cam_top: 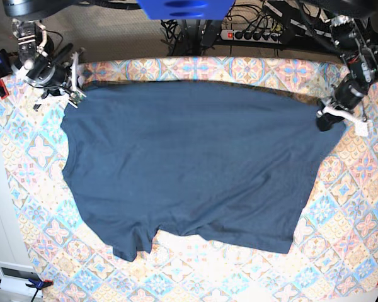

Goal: Layout the t-shirt on the table in an organized manner, then fold the t-shirt properly
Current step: 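Pull both held shirt corners apart to smooth the shirt flat, then release the shirt corners and reposition both grippers along the shirt edge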

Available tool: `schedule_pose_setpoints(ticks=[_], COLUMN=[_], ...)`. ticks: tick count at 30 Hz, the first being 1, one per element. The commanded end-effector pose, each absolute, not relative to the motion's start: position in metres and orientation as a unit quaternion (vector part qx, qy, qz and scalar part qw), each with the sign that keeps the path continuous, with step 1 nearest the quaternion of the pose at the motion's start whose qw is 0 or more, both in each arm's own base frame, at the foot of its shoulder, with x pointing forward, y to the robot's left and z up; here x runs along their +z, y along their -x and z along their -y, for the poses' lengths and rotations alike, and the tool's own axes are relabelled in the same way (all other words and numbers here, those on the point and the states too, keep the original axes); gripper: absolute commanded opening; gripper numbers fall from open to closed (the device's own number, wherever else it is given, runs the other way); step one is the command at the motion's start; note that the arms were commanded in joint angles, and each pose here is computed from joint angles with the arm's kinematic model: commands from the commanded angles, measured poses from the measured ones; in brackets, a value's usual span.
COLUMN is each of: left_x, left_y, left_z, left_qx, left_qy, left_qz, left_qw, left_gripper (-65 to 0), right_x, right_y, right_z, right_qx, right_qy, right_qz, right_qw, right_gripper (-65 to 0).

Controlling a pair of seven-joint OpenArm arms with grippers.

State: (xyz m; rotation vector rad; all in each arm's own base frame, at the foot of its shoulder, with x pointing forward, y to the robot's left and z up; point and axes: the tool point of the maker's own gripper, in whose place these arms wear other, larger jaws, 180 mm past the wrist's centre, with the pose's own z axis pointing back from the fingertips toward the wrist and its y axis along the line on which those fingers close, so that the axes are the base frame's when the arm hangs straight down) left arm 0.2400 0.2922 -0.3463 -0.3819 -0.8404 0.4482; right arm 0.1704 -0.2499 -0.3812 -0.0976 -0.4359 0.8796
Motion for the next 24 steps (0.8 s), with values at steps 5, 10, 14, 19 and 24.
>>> schedule_pose_setpoints(ticks=[5, 10, 14, 19, 24], left_x=[-0.333, -0.336, -0.334, -0.326, -0.341], left_y=[-0.219, -0.199, -0.208, -0.243, -0.276], left_z=[-0.304, -0.306, -0.300, -0.291, -0.294], left_qx=[0.201, 0.200, 0.213, 0.235, 0.280], left_qy=[0.159, 0.145, 0.165, 0.199, 0.242], left_qz=[0.390, 0.373, 0.388, 0.421, 0.420], left_qw=[0.884, 0.894, 0.882, 0.853, 0.828], left_gripper=[-65.0, -65.0, -65.0, -65.0, -65.0], right_x=[-0.371, -0.370, -0.364, -0.347, -0.332], right_y=[-0.160, -0.139, -0.151, -0.188, -0.229], right_z=[0.281, 0.299, 0.303, 0.309, 0.300], right_qx=[0.420, 0.405, 0.402, 0.392, 0.393], right_qy=[0.080, 0.091, 0.103, 0.135, 0.152], right_qz=[0.192, 0.168, 0.182, 0.210, 0.242], right_qw=[0.883, 0.894, 0.892, 0.885, 0.874], right_gripper=[-64.6, -64.6, -64.6, -64.6, -64.6])
